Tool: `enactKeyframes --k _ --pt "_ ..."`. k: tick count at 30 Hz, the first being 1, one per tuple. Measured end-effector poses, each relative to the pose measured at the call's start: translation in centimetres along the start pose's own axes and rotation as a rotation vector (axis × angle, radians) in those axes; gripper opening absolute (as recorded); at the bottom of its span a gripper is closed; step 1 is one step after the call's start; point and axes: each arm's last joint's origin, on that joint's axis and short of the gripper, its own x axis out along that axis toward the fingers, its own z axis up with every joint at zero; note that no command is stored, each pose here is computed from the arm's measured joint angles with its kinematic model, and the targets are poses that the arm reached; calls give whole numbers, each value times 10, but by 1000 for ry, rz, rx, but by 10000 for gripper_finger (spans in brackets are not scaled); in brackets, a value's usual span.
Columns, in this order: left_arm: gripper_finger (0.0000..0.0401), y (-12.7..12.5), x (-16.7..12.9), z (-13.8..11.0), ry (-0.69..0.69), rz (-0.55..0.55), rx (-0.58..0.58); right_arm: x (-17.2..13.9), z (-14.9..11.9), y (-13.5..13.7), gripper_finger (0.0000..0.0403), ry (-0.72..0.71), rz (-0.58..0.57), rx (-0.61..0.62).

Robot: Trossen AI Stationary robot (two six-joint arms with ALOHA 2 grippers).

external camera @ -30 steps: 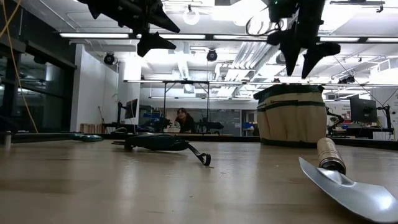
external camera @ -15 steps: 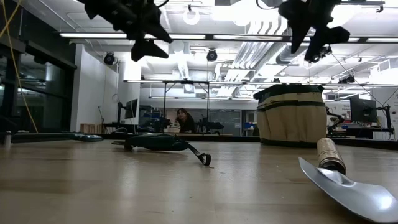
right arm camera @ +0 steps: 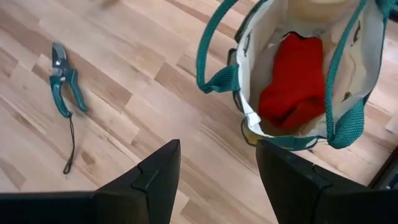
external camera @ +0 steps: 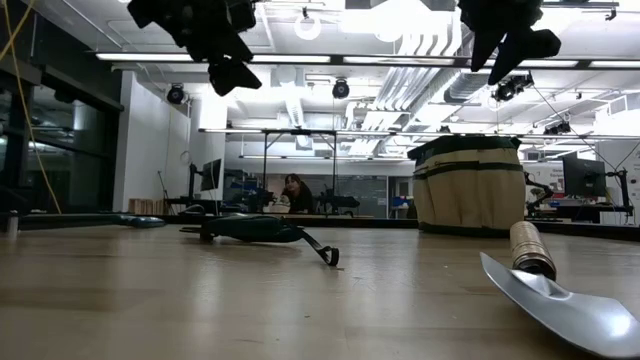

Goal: Pick & Place Garden tools in Gardening bag
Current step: Put the bottom shear scissor into the gardening bag

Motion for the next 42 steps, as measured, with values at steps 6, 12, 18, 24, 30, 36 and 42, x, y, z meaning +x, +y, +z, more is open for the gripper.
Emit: enactKeyframes --k 6,12,18,24,30,36,42 --pt "238 -21 23 -10 78 -58 175 -1 -8 10 201 6 29 -57" --pt "238 -36 48 -25 215 -20 325 -3 -12 18 201 -6 67 -85" --pt "238 -49 77 -38 322 -37 402 -4 -12 24 201 -52 85 -107" --pt "238 -63 110 -54 406 -2 469 -4 -14 28 201 -53 111 -138" --pt "237 -72 138 -62 395 41 528 -5 -15 30 201 -58 125 -158" --pt "237 -75 153 -72 428 71 553 -5 -15 30 201 -62 128 -171" --pt "237 -72 166 -83 484 102 585 -5 -14 32 201 -76 140 -186"
